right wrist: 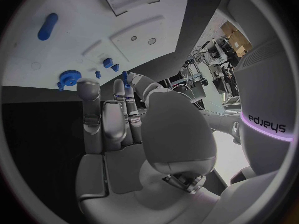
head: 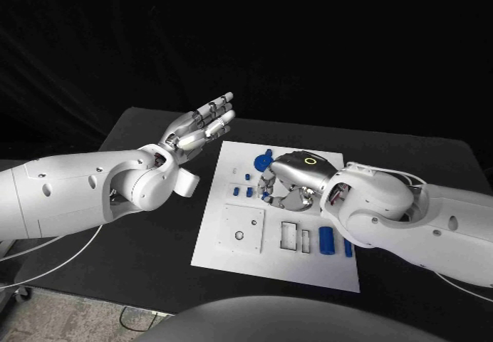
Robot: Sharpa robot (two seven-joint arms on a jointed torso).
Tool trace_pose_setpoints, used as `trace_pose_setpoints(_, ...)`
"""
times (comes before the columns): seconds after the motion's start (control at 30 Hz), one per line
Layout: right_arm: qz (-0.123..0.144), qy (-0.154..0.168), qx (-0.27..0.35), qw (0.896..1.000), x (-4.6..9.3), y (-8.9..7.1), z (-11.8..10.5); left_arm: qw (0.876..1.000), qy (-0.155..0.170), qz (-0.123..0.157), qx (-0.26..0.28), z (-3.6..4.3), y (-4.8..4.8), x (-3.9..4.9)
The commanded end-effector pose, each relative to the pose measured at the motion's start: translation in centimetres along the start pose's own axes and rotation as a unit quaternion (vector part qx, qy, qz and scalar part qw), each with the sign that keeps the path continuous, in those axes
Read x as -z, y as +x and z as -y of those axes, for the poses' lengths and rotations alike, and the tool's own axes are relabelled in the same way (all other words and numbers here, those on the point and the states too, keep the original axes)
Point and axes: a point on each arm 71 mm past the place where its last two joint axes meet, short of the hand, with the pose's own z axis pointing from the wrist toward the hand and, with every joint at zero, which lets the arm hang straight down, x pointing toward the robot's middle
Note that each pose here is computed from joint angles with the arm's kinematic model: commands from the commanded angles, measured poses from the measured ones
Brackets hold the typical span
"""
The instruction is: Assemble the parts on the task board
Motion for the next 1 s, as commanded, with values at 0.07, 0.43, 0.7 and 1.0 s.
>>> trace_pose_setpoints(0.07, -0.009, -0.011, 0.014, 1.0, -1.0, 1.2, -0.5, 1.0, 0.005, -0.009, 0.002, 0.09, 0.22, -0.03)
trace_pose_setpoints(0.43, -0.016, -0.022, 0.014, 1.0, -2.7, 3.9, -1.2, 1.0, 0.005, -0.01, 0.002, 0.03, 0.24, -0.15)
trace_pose_setpoints(0.7, -0.025, -0.021, 0.012, 0.999, -2.8, 5.0, -1.2, 1.0, 0.004, -0.012, 0.003, -0.05, 0.28, -0.23)
trace_pose_setpoints(1.0, -0.033, -0.019, 0.01, 0.999, -2.5, 5.6, -1.3, 1.0, 0.004, -0.013, 0.004, -0.08, 0.33, -0.25)
